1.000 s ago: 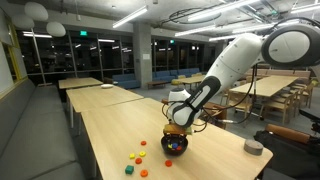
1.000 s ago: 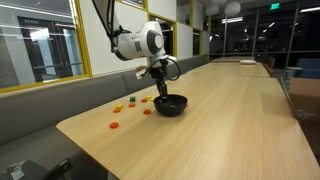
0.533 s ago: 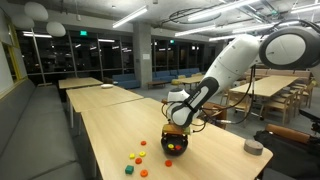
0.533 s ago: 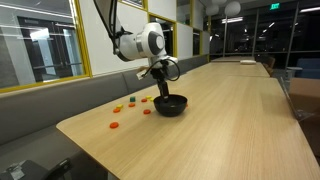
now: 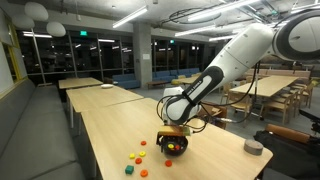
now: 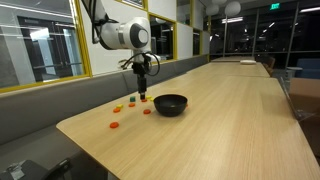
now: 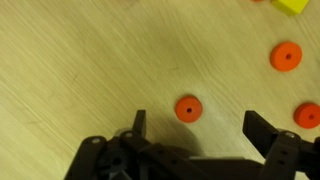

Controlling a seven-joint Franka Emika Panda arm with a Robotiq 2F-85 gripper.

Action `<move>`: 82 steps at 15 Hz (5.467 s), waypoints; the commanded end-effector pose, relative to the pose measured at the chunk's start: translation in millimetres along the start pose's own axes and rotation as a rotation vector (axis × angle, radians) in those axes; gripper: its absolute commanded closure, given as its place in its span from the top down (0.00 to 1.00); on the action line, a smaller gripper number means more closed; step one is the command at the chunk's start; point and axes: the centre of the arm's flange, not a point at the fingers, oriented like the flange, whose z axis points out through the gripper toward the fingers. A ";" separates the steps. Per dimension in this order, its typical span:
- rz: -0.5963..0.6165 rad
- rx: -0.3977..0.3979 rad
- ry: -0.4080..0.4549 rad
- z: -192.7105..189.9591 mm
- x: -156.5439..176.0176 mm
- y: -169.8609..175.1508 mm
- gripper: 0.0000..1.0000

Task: Put three orange rings and one blue ring inside the black bowl

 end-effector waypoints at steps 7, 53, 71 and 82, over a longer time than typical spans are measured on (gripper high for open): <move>-0.063 -0.040 -0.129 27.6 -48.2 -1.7 1.00; 0.002 -0.014 0.090 81.9 22.0 -16.4 0.42; -0.030 0.094 0.141 -29.4 20.1 -20.8 0.24; 0.010 0.006 0.298 -1.0 97.7 24.9 0.24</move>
